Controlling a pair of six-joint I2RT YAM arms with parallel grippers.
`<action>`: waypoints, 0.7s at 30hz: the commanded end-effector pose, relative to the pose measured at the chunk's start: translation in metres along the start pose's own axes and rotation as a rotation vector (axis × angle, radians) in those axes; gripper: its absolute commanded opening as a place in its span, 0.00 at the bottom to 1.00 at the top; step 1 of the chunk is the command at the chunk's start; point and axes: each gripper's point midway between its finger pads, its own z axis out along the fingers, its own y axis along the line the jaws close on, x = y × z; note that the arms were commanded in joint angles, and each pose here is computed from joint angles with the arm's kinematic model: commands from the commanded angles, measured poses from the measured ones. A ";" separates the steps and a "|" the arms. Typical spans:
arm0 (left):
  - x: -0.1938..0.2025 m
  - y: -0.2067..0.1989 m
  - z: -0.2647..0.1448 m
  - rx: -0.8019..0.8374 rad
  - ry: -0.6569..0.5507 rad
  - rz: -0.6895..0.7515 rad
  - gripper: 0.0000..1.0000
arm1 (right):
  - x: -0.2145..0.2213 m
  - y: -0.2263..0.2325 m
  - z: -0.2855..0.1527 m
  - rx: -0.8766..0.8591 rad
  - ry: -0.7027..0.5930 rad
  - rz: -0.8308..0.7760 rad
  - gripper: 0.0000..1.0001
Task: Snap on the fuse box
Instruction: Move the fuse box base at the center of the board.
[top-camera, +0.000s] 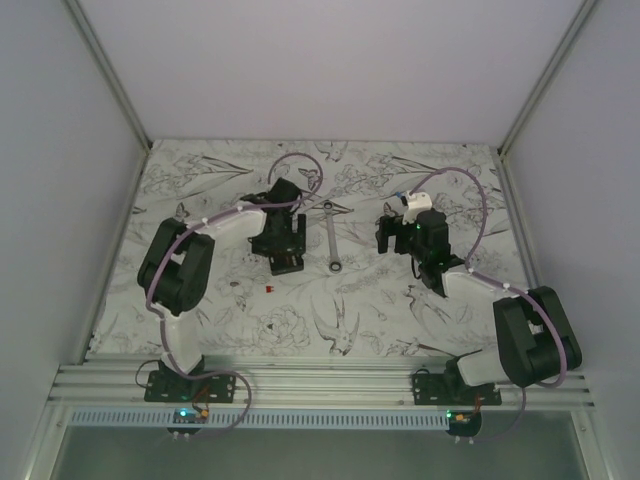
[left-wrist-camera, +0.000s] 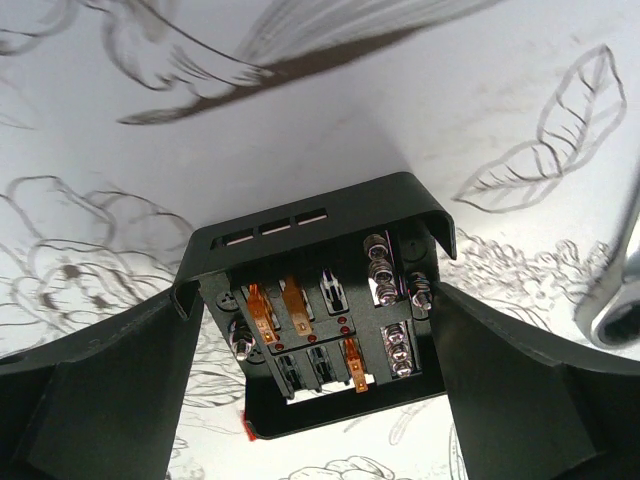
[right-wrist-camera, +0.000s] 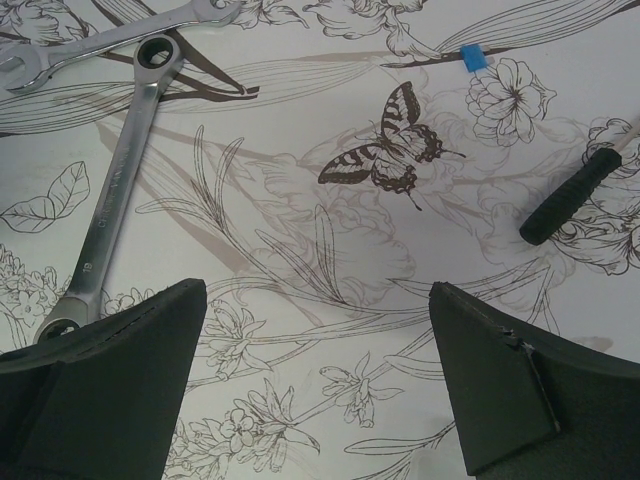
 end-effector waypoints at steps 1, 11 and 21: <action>0.023 -0.013 0.003 -0.024 0.065 0.038 0.93 | -0.017 0.008 0.001 -0.021 -0.036 0.002 1.00; 0.027 -0.050 0.003 0.043 0.049 0.104 0.98 | -0.020 0.009 -0.004 -0.022 -0.045 -0.006 1.00; 0.019 -0.055 -0.032 0.119 -0.037 0.100 1.00 | -0.017 0.011 -0.003 -0.029 -0.028 -0.019 1.00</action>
